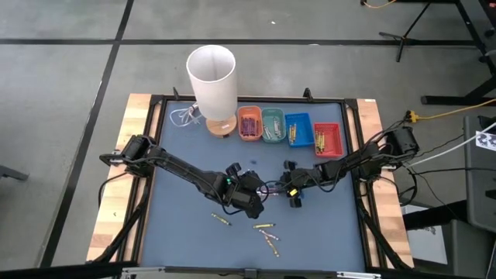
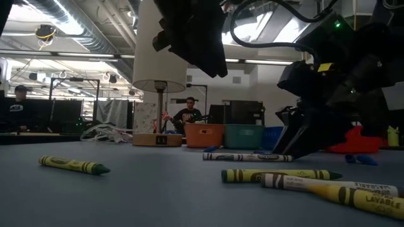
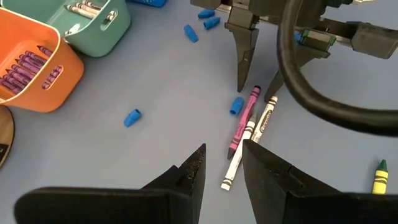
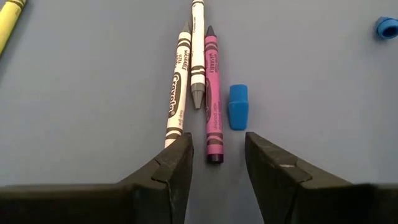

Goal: Sort crayons
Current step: Put the purple crayon into the light orange bin

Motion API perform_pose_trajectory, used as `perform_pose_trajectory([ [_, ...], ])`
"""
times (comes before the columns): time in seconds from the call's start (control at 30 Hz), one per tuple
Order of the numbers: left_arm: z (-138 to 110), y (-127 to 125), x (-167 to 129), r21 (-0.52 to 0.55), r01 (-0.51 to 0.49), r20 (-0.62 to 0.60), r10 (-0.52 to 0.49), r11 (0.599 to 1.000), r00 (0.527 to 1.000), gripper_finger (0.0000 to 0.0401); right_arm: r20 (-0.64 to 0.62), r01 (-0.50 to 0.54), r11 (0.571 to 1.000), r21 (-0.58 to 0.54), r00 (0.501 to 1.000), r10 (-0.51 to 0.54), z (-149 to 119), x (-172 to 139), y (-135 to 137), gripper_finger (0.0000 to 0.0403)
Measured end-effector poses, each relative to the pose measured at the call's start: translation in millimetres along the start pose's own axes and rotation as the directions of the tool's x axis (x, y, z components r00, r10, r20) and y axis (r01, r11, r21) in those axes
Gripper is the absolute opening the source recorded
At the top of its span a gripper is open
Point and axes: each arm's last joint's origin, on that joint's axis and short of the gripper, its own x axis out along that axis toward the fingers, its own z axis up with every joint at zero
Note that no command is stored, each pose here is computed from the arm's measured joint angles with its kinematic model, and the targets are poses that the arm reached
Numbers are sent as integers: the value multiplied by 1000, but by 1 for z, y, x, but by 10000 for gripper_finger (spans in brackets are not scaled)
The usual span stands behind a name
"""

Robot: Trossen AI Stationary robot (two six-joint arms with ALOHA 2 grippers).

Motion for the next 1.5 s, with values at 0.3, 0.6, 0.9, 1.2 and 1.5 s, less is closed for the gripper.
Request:
perform_pose_trajectory([
  [0.3, 0, 0, 0, 0, 0, 0, 0, 1000, 1000, 90, 14, -6, 1000, 0, 1000, 6, 1, 1, 1, 84],
  [0.6, -2, 0, -1, 20, -9, -13, 10, 1000, 1000, 90, 13, -6, 1000, -1, 1000, 6, 0, 1, 0, 28],
  [0.9, -16, -6, -10, 87, -8, -56, 13, 996, 998, 90, 19, -13, 1000, -2, 1000, 13, 2, -3, 0, 24],
  [1.2, -27, -18, -21, 116, 24, -50, -18, 993, 999, 90, 121, -17, 1000, 2, 993, 17, 29, -16, 1, 25],
  [1.5, -29, -21, -24, 121, 27, -41, -22, 992, 999, 90, 259, 200, 979, 46, 944, -205, 72, -22, -4, 25],
])
